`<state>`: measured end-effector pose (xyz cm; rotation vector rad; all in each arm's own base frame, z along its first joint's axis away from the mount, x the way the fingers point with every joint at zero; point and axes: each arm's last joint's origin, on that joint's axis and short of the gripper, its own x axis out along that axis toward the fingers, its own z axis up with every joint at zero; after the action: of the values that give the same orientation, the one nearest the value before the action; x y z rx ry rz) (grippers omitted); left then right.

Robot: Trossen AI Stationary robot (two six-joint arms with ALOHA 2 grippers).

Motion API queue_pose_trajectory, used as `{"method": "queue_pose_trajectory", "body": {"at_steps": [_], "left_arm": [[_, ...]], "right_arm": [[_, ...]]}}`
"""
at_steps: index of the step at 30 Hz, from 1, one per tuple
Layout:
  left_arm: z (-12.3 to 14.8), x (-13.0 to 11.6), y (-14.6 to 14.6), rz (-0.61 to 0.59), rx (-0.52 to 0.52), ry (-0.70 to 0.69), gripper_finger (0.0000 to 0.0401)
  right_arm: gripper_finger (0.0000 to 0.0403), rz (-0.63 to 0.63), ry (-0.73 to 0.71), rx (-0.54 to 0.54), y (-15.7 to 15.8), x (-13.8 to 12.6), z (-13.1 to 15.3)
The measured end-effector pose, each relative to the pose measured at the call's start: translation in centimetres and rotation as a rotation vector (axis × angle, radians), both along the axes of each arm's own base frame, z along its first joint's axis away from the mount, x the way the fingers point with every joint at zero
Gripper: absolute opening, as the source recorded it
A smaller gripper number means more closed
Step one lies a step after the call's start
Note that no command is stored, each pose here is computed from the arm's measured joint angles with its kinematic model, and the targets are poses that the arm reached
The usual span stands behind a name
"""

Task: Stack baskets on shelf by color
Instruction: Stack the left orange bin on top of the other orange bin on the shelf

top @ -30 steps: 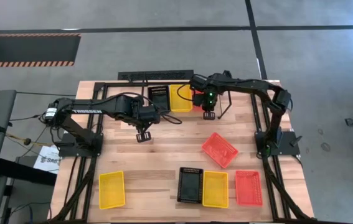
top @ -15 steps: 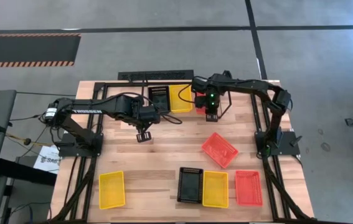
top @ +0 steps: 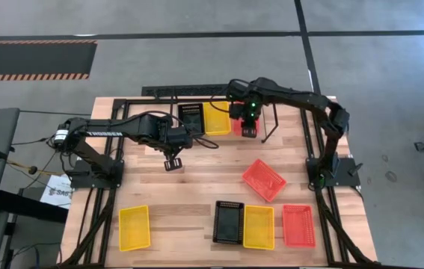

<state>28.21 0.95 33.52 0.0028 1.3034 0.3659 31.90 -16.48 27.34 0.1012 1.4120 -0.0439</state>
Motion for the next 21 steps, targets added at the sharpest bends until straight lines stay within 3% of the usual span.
{"method": "queue_pose_trajectory", "body": {"at_steps": [5,9,15,21], "left_arm": [[0.0,0.0,0.0,0.0,0.0,0.0,0.0],[0.0,0.0,0.0,0.001,0.0,0.0,0.0],[0.0,0.0,0.0,-0.007,0.001,0.002,0.0],[0.0,0.0,0.0,-0.057,0.014,0.014,0.0]], "right_arm": [[0.0189,-0.063,0.069,0.045,1.1,-0.5,2.3],[0.0196,-0.186,0.175,0.106,2.2,-1.5,3.6],[0.0195,-0.328,0.065,0.176,5.5,-3.3,7.0],[0.0195,-0.434,0.022,0.111,9.9,-6.1,9.2]]}}
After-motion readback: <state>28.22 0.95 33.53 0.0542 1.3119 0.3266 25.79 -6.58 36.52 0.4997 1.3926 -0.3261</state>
